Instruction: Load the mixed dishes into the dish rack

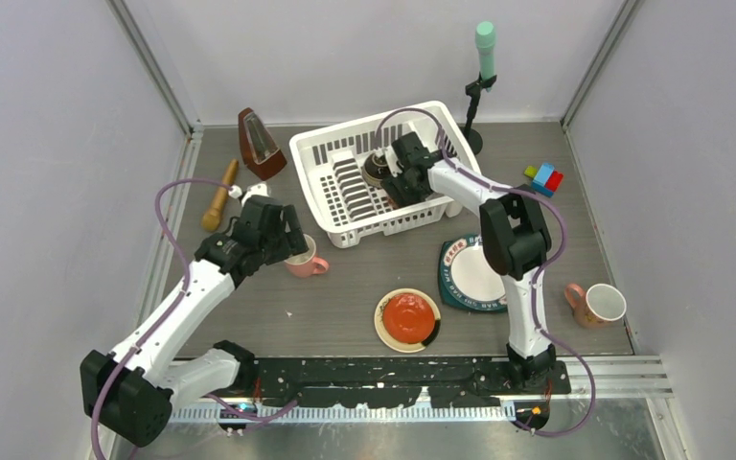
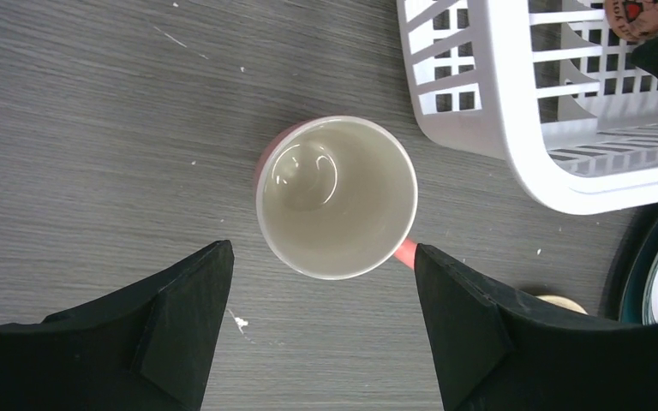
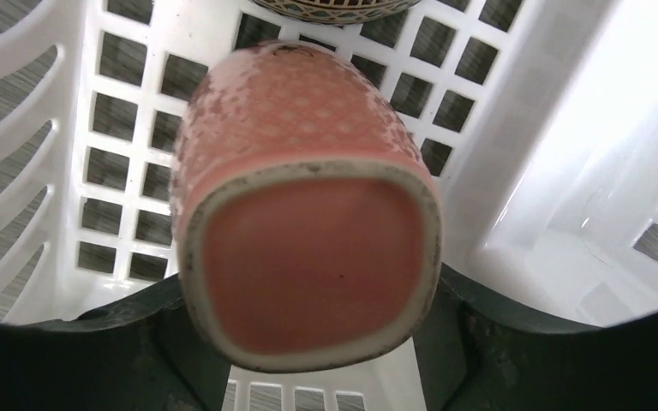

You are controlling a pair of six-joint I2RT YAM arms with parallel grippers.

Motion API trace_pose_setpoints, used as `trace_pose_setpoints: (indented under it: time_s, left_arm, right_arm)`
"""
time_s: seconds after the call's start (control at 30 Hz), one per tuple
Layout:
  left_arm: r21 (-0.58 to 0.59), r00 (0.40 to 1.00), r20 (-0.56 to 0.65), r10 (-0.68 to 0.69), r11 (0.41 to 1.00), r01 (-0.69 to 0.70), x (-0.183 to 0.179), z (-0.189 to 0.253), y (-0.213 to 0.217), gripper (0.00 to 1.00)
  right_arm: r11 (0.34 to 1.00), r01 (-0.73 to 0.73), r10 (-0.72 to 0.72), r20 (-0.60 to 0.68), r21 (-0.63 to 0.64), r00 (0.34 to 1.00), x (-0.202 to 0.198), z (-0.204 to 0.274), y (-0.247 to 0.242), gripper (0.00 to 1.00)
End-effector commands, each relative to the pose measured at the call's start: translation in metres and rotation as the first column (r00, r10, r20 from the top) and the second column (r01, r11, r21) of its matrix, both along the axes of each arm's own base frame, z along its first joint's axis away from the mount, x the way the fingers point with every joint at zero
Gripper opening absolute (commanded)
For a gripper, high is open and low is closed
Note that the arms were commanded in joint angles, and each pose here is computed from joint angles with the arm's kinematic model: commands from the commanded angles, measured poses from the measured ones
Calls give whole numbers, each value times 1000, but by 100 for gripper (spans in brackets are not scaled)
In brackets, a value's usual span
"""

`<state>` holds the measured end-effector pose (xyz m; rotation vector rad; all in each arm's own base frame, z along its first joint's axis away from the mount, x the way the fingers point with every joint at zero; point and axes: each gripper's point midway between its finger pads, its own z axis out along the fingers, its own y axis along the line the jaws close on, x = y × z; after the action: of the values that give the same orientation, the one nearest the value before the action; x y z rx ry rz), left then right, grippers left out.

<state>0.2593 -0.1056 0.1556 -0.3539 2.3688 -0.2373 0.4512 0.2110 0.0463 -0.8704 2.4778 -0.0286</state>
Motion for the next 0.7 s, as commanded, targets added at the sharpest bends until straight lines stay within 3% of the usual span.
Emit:
trace_pose_setpoints:
  time_s: [0.0,0.17,0.43,0.67]
  left_arm:
    - [19,998,15,63,998,-63,4,-2,9,80]
    - [17,998,1,71,997,-71,6,-7,7,79]
    - [21,997,12,79,997,-79,11,-6,7,78]
    - [40,986,-45,158,987,-157,9,-23,19,74]
  right_arm:
    - [1000,11,-11,89,-2,996,5,51,-12,73]
    - [998,4,-11,94,66,996,-2,73,-6,79]
    - [987,21,-48,163,161,985,14,107,16,80]
    - [993,13,-32,164,117,986,25,96,41,80]
